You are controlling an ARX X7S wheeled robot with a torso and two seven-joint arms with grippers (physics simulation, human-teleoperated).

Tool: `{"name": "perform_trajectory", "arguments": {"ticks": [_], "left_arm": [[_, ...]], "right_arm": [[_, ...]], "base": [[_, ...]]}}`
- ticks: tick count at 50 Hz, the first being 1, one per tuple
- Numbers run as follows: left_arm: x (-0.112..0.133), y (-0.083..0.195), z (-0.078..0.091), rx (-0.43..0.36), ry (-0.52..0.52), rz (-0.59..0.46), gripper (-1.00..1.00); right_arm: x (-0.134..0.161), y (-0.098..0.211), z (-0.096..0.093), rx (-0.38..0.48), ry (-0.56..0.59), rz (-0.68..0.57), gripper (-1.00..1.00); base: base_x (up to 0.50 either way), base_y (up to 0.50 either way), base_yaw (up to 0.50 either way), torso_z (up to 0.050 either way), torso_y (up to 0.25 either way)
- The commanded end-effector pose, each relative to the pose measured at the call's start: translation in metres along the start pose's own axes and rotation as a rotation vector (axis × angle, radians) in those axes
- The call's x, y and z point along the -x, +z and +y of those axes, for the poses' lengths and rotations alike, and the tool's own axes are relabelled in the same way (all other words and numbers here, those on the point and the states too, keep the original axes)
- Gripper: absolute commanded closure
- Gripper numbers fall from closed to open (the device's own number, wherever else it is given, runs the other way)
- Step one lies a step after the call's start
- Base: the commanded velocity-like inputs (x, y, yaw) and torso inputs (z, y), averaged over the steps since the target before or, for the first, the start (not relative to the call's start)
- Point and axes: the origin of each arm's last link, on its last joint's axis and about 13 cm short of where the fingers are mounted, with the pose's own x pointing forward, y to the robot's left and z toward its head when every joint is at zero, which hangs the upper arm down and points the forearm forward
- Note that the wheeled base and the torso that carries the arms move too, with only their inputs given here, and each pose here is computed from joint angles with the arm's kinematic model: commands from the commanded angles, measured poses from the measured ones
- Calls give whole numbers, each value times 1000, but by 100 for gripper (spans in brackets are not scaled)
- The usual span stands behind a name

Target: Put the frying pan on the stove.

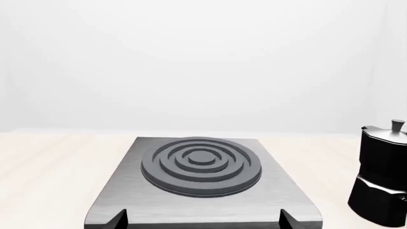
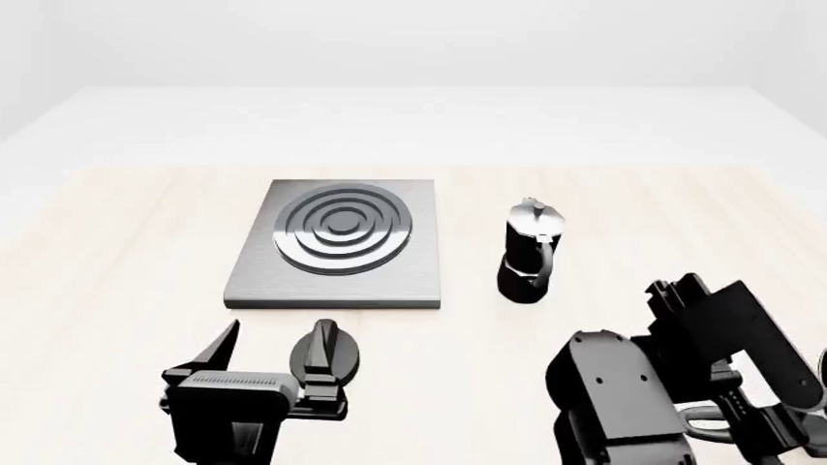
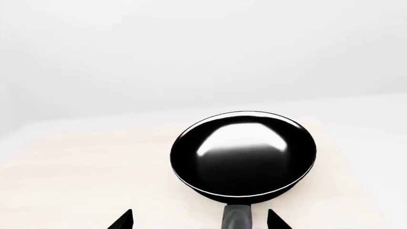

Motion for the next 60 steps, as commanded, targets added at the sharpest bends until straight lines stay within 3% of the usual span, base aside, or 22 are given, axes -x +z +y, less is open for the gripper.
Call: {"name": "perform_trajectory", "arguments": {"ticks": [1,23,60], "left_arm": [[0,1,0,0,-1,-2,-100],[2,0,1,3,3,0,-100],[2,-1,0,7,3,-2,-100]], "right_arm": [[-6,-5,6,15,-37,20,-100],[-14,-25,16,53,-82,64,-100],[-34,-46,8,101,-104,158,-100]], "base": [[0,0,0,0,0],[0,0,0,0,0],[0,0,0,0,0]]}}
